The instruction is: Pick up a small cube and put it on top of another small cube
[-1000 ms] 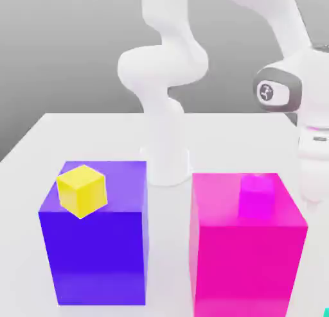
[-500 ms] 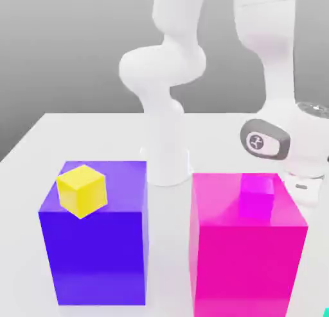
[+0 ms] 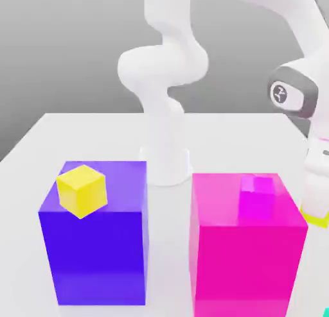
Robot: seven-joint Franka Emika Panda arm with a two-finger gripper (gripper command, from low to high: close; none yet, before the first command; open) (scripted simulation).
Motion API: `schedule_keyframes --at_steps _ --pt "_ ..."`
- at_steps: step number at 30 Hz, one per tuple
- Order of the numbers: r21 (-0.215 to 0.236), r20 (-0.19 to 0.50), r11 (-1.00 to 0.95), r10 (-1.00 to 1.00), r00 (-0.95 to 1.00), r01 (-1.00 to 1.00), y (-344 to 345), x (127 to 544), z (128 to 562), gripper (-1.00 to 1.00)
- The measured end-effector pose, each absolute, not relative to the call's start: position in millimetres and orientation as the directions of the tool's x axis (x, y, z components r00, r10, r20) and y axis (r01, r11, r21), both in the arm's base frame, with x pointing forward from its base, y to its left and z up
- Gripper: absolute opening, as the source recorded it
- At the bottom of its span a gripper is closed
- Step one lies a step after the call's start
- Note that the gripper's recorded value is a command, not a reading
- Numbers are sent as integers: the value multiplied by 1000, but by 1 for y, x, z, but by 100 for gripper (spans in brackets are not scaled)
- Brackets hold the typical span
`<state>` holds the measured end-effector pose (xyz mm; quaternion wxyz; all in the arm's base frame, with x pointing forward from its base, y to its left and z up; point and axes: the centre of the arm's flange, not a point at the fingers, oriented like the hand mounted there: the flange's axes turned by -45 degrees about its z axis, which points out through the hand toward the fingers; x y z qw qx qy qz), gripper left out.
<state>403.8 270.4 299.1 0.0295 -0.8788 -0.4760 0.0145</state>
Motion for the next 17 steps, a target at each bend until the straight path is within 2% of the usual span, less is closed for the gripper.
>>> schedule_keyframes --at_steps 5,9,11,13,14,17 --pt "-48 8 -550 835 551 834 217 448 383 -100" --pt "-26 9 -541 841 541 841 164 463 450 -100" --pt "-10 4 -528 849 528 849 147 462 449 -100" --pt "-6 2 -524 852 524 852 143 462 423 -100" --pt "-5 2 -524 852 524 852 142 462 409 100" --pt "-5 2 -524 852 524 852 142 462 409 100"
